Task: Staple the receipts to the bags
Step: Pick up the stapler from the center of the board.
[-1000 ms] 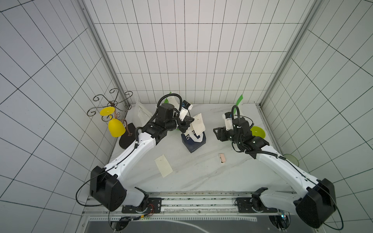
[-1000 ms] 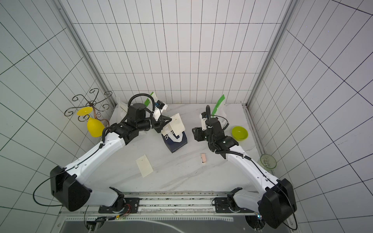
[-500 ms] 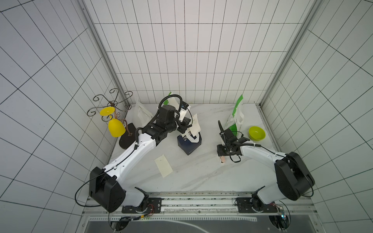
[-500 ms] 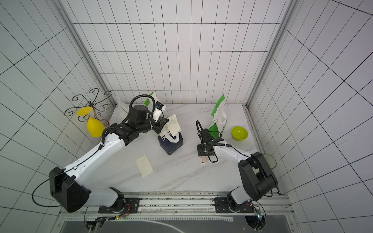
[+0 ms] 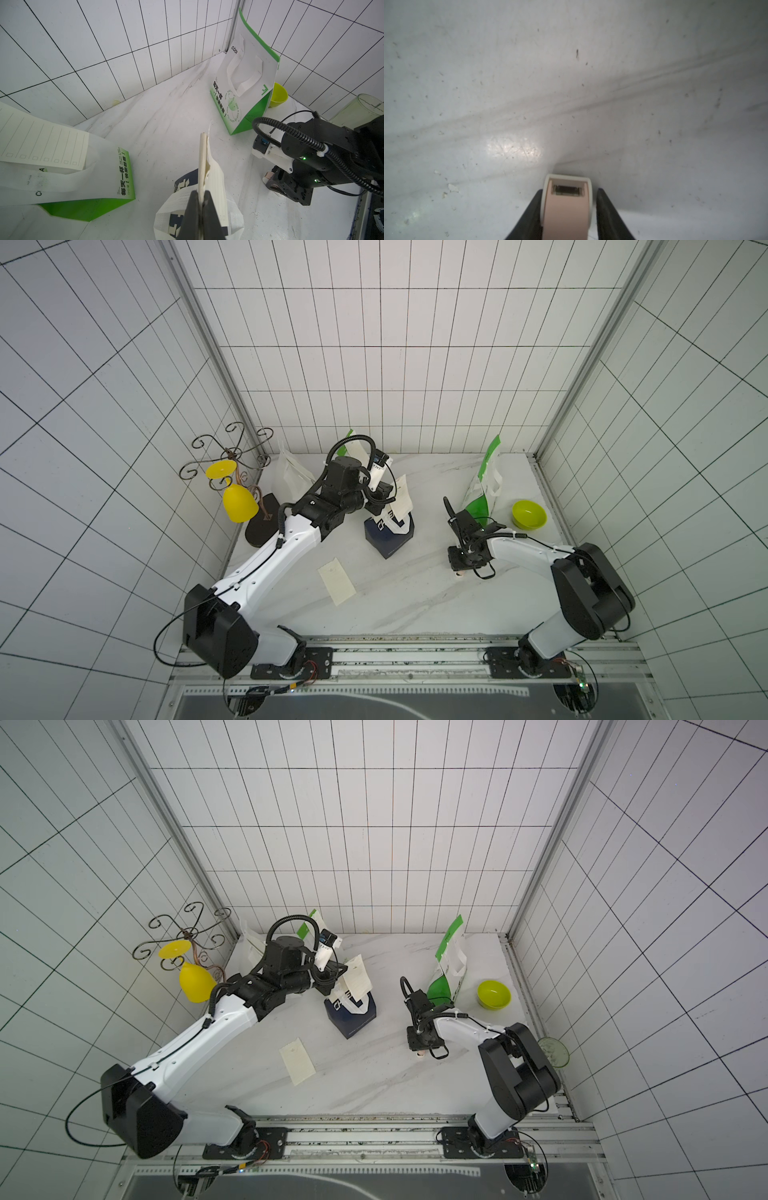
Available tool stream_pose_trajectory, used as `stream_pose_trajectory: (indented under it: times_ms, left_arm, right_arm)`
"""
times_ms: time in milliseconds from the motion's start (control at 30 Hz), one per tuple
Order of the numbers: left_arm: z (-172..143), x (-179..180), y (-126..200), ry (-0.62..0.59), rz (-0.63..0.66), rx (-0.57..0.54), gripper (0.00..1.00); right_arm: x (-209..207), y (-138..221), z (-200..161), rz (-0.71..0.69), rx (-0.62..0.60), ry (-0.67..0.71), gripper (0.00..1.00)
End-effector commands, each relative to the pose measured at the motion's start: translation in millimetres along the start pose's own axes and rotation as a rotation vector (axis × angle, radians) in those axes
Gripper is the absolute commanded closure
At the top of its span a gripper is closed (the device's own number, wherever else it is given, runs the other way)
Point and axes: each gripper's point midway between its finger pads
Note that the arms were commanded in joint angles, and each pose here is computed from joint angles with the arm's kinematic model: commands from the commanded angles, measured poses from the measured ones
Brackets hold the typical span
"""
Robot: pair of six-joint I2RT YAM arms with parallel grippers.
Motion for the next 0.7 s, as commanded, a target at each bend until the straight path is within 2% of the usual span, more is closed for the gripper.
stream_pose_trajectory:
  times_ms: [0,167,300,500,667]
  left_arm:
    - [5,-6,6,-0.010,-0.020,-0.021,1.00]
    - [2,-7,2,-0.004,-0.031,-0.008,1.00]
    - [1,-9,1,0.001,-0.046,-0.006,1.00]
    - [4,-12,7,0.007,-0.057,-0.022,1.00]
    - [6,-20,9,0.030,-0.100,-0.032,1.00]
  right_arm:
    - [4,8,15,0.006,-0.016,0.003,0.71]
    - [3,37,40,0.002,-0.151,0.004,0.93]
    - [4,91,76,0.003,-0.358,0.011,1.00]
    - [30,215,137,0.099,-0.850,0.055,1.00]
    - [64,317,158,0.192,-1.247,0.143,1.00]
Point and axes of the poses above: each gripper's point midway between its finger pads, its own y axis back along the fingers, its own x axis along the line the jaws close on, z = x × y, and after that the axes turned 15 degrees about y, right-handed
